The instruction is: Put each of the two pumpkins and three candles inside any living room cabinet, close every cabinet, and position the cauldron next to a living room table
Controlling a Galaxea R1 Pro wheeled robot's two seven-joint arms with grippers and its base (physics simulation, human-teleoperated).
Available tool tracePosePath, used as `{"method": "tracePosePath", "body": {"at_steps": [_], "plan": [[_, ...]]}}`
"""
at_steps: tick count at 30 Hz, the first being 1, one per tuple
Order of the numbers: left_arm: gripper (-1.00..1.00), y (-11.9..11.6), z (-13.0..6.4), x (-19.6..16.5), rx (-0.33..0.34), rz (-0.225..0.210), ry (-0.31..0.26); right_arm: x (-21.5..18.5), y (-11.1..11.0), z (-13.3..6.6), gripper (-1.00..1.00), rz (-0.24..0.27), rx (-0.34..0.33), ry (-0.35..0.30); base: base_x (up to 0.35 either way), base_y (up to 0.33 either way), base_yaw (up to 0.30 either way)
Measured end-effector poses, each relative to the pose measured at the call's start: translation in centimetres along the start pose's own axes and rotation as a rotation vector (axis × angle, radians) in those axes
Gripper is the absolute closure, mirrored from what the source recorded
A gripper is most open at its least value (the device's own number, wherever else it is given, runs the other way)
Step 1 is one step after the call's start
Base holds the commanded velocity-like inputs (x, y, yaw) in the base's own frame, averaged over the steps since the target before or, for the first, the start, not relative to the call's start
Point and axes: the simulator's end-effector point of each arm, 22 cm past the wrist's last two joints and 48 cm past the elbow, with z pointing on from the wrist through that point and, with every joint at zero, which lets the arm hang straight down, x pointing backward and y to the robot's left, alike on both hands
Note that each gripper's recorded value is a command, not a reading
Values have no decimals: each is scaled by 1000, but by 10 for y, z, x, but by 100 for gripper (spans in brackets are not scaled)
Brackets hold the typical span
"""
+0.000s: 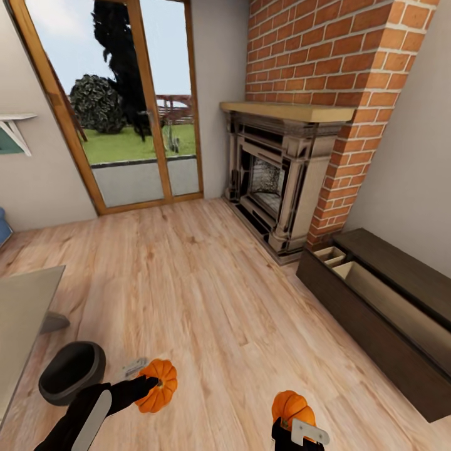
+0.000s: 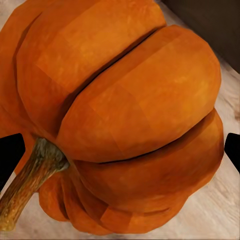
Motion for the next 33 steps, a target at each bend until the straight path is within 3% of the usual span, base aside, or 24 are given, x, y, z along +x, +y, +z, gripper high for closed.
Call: {"method": "tracePosePath", "body": {"at_steps": [13,20,28,33], "plan": [[100,0,0,-3,1,-1,-12,0,0,0,100,-1,-1,0,324,-43,12],[100,0,0,-3,0,-1,-12,2,16,-8,100,-46,-48,-16,329,0,255],[100,-1,-1,-4,2,0,-16,0,17,-9,100,-50,-53,-23,329,0,265],[100,-1,-2,-5,2,1,-18,-1,18,-9,100,-48,-54,-26,329,0,67]]}}
